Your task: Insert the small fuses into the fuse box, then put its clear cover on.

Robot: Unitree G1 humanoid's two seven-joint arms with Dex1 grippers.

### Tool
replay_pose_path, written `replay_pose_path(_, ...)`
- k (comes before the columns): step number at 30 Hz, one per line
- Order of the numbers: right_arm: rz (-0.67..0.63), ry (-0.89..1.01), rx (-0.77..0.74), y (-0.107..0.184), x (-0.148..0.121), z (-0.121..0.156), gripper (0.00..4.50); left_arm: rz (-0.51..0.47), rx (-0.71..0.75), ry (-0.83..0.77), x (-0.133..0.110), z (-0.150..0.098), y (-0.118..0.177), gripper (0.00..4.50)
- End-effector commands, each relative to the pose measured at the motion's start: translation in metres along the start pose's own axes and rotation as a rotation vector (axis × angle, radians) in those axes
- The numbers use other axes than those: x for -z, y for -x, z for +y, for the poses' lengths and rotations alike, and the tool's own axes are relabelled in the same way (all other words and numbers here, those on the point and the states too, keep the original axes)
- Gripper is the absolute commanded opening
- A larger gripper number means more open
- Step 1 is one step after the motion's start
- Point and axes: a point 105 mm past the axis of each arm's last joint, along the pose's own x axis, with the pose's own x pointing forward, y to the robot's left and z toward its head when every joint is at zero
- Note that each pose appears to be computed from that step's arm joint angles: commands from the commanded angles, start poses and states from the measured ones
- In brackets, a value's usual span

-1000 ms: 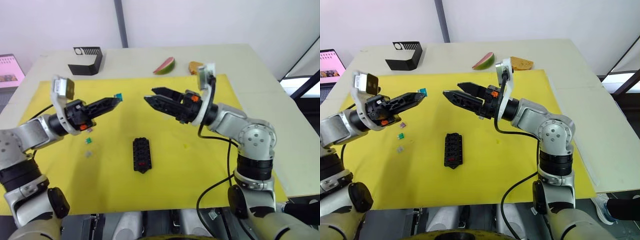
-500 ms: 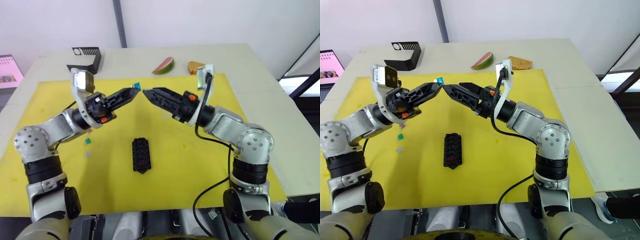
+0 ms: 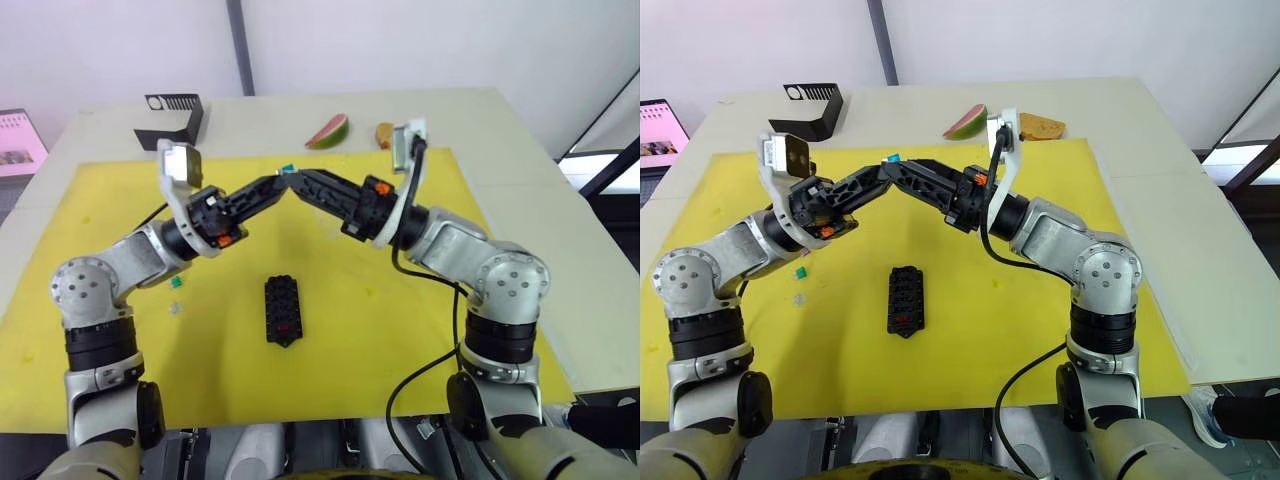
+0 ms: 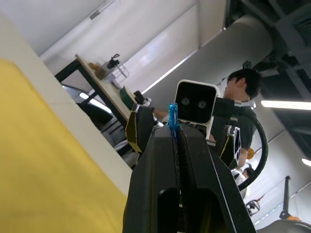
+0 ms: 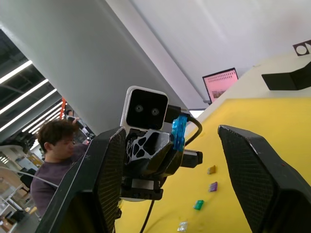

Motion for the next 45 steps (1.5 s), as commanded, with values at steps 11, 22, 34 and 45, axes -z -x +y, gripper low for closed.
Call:
replay_pose_path(11,-0.045,-0.013,-0.052,-0.004,-0.012,0.013,1.55,-0.013,0.029,-0.031,-0.003,-0.013,-0.01,0.0)
replay_pose_path(22,-0.063,-0.034,-0.025,0.003,-0.016,0.007,1.55,-0.025,0.038,-0.032,-0.006,-0.018,-0.013,0.0)
replay_pose_path(34,-0.077,-0.052,-0.021,0.005,-0.018,0.007,0.88,-0.025,0.04,-0.034,-0.005,-0.019,-0.014,0.0)
replay_pose_path(45,-0.067,-0.06,-0.02,0.005,-0.016,0.008,0.88,-0.029,0.034,-0.034,-0.005,-0.017,-0.013,0.0)
